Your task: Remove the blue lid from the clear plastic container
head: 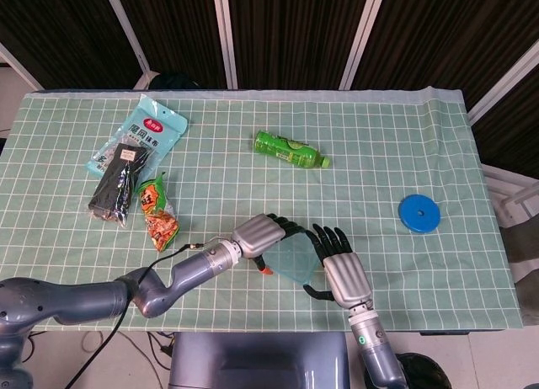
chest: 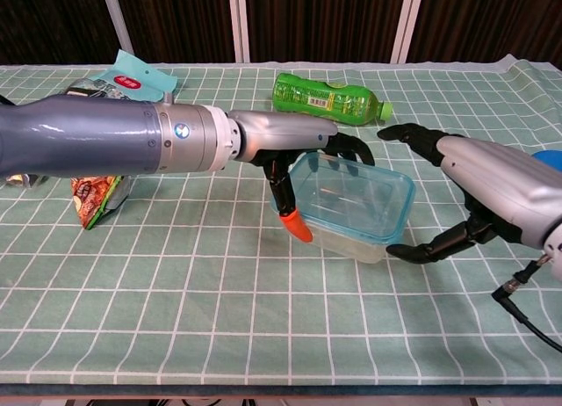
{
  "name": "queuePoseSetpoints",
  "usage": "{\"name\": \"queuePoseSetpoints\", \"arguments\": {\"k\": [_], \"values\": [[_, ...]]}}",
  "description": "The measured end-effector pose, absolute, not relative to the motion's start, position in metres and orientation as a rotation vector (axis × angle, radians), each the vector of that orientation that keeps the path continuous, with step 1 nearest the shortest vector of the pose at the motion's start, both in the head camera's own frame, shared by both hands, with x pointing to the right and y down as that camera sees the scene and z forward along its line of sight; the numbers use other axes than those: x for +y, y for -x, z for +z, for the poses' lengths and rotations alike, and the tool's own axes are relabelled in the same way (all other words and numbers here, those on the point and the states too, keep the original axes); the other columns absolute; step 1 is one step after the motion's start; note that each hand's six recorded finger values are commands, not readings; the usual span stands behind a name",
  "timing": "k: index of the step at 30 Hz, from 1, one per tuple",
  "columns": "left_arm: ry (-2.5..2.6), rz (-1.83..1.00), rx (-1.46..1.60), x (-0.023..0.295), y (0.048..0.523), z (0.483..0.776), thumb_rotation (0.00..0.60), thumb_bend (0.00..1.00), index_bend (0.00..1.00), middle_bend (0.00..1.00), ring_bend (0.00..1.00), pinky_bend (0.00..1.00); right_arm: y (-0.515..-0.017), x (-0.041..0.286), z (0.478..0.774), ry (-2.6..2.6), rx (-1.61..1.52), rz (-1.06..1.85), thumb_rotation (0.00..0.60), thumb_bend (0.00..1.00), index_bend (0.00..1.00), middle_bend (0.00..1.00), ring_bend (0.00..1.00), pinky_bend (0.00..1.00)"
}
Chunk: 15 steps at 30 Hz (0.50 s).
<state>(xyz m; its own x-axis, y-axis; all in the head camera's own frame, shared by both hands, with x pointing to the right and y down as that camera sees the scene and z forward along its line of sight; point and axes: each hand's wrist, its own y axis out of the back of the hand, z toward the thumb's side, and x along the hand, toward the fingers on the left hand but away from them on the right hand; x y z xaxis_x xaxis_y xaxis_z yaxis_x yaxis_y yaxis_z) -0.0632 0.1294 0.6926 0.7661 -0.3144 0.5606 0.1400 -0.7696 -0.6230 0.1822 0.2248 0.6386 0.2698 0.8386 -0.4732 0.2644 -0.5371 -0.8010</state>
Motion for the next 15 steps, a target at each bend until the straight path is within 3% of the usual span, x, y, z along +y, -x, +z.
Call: {"name": "queuePoseSetpoints", "arguments": {"k": [15], "values": [[2.294,-0.882,0.115,0.1344,0.0573,0.6960,0.600,0.11,0.32,0.29,0.29,0.41,-0.1807,0.2275,0.6420,2.063,-1.129,1.298,0.600,0.29,0.00,0.00,0.00,0.00]]}}
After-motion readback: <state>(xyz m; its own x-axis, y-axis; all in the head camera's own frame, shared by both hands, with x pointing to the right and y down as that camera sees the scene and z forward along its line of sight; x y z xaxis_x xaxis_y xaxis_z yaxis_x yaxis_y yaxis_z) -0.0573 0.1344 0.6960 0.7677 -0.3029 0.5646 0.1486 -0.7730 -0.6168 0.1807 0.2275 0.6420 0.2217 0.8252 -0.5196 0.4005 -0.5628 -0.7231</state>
